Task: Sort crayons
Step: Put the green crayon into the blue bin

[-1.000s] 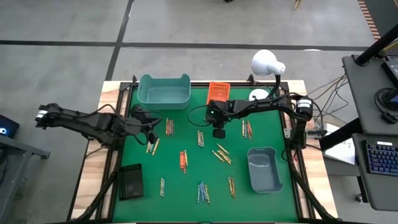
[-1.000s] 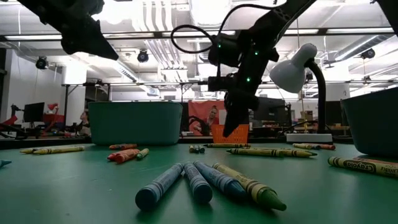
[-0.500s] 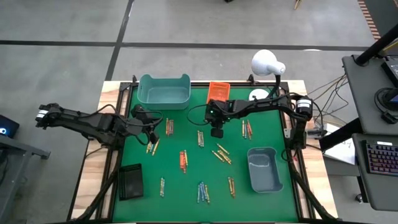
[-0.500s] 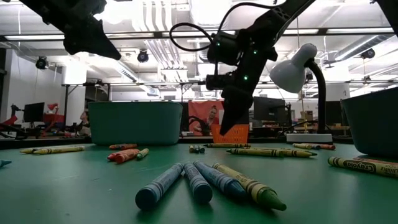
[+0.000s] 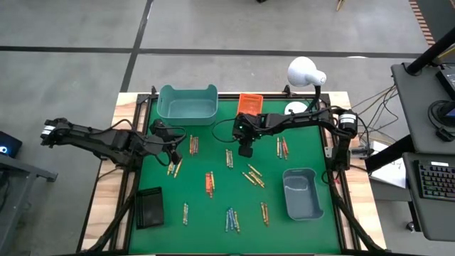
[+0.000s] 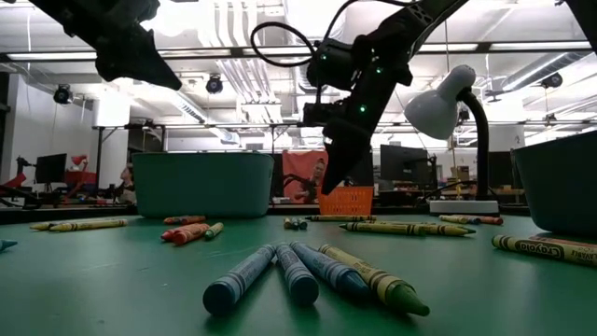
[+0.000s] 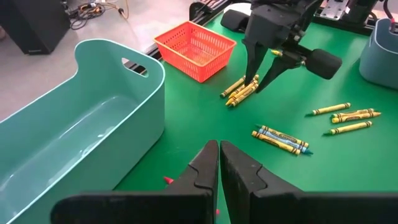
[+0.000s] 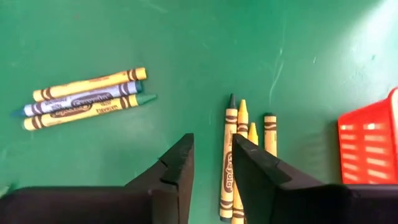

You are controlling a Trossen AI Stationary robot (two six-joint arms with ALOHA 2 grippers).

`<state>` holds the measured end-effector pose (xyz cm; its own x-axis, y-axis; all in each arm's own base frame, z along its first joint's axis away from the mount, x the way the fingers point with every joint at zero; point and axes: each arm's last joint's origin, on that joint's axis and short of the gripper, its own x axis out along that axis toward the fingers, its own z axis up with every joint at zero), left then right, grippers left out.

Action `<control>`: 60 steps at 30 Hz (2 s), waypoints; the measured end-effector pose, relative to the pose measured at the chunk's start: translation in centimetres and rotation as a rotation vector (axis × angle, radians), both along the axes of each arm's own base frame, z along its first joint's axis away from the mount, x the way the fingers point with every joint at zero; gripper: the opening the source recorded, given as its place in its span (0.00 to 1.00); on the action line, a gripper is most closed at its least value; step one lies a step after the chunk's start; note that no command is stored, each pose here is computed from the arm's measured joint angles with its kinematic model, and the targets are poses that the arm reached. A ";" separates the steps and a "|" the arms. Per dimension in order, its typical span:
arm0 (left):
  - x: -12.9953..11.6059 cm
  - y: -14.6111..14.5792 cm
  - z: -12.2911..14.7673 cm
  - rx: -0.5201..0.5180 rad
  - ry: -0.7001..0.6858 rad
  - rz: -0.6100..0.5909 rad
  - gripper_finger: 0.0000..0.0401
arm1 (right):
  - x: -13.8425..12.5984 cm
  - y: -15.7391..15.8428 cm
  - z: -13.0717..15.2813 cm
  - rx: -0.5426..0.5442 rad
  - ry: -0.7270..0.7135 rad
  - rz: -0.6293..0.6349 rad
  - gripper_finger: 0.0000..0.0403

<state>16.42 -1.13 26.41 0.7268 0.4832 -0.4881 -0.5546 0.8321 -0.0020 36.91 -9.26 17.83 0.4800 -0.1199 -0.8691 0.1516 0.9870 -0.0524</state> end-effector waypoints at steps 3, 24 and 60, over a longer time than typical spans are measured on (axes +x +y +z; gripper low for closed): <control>0.0 0.0 0.0 0.002 0.002 -0.001 0.00 | -0.1 0.2 0.0 -0.012 0.014 0.031 0.27; -0.2 0.0 -0.2 0.031 0.043 -0.018 0.00 | 0.2 0.5 -2.5 -0.080 0.090 0.039 0.21; -0.1 0.0 -0.1 0.027 0.030 -0.016 0.00 | 0.5 0.8 -5.4 -0.054 0.167 0.044 0.03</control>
